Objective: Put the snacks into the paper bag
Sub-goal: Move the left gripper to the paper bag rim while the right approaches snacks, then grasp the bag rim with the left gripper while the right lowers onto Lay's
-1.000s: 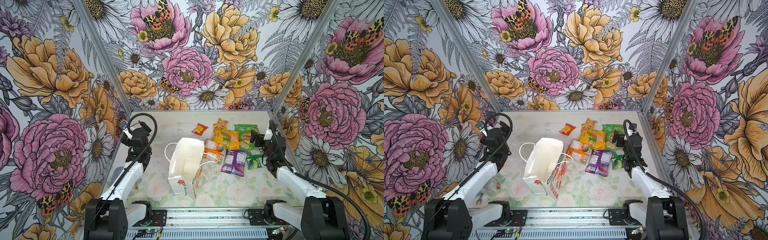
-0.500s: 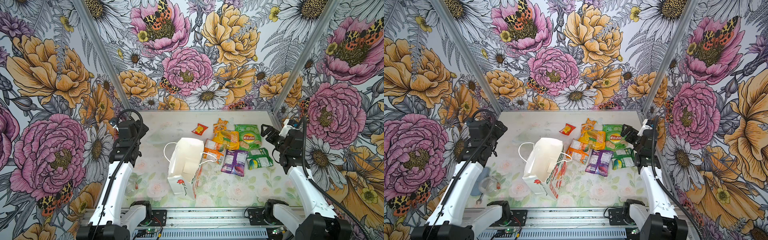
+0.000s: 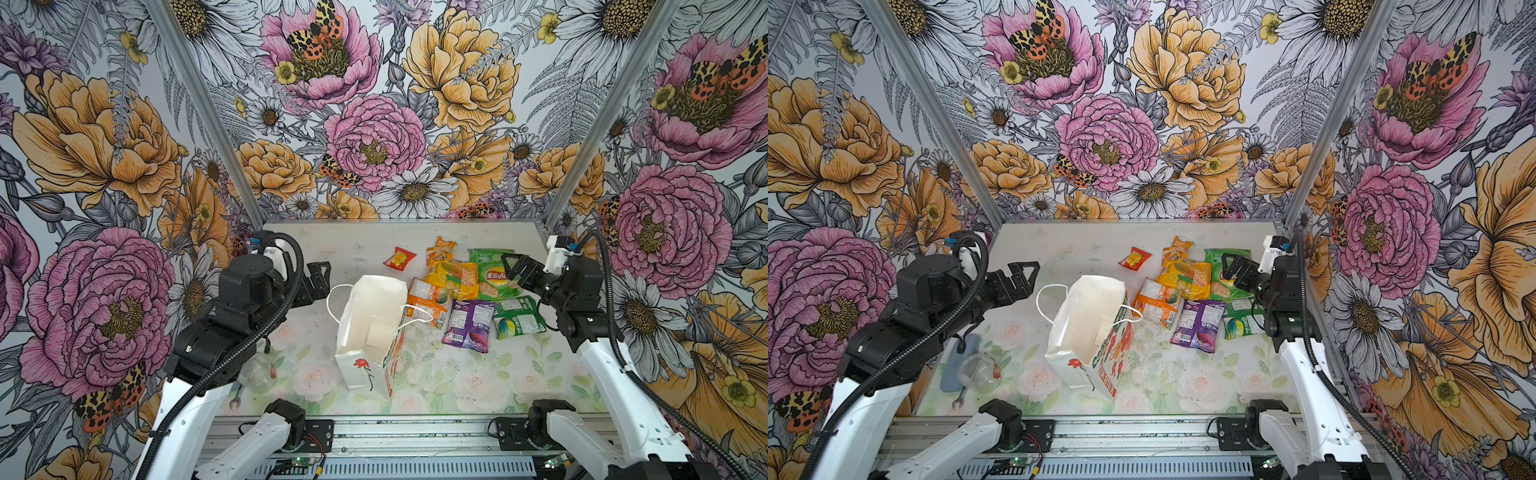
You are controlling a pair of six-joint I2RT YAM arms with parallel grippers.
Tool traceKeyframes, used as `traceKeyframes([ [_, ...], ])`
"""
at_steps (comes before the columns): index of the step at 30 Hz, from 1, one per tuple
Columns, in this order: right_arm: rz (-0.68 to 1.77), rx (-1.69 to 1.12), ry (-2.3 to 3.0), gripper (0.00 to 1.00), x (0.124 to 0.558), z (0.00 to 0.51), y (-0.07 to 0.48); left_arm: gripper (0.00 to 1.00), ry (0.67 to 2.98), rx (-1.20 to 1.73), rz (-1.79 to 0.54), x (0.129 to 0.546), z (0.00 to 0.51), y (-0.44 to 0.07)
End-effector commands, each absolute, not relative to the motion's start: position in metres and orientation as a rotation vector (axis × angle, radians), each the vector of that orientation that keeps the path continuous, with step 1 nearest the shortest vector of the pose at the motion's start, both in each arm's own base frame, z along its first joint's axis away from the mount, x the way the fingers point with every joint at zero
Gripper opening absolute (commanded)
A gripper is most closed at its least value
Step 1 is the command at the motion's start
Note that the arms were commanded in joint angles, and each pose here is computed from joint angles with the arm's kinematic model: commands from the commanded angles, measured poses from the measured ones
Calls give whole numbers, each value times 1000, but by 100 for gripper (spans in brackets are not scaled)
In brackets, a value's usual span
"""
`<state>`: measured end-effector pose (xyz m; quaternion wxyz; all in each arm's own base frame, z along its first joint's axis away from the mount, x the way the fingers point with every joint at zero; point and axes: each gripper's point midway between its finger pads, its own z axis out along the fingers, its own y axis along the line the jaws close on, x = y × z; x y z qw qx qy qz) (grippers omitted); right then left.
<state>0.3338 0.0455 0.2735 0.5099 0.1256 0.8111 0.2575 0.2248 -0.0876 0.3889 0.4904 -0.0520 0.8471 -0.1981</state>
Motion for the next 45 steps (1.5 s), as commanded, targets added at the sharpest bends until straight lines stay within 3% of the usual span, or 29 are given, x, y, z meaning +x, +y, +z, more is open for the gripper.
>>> traceKeyframes([
  [1, 564, 314, 1957, 100, 329, 272, 43, 99, 2186, -51, -432, 208, 377, -98],
  [5, 532, 322, 1963, 100, 326, 265, 40, 99, 2300, 26, -392, 188, 367, -108],
  [10, 515, 328, 1976, 100, 331, 262, 39, 99, 2507, 149, -519, 164, 332, -144],
  [13, 506, 335, 1963, 100, 331, 266, 37, 99, 2599, 139, -340, 162, 310, -131],
  [16, 496, 340, 1953, 100, 332, 268, 35, 98, 2648, 133, -314, 158, 299, -129],
  [29, 501, 362, 1955, 99, 334, 262, 34, 67, 2705, 139, -303, 160, 270, -142],
  [38, 510, 362, 1958, 98, 332, 260, 35, 36, 2661, 71, -299, 168, 269, -133],
  [45, 510, 365, 1966, 98, 333, 256, 35, 33, 2618, 32, -319, 174, 274, -129],
])
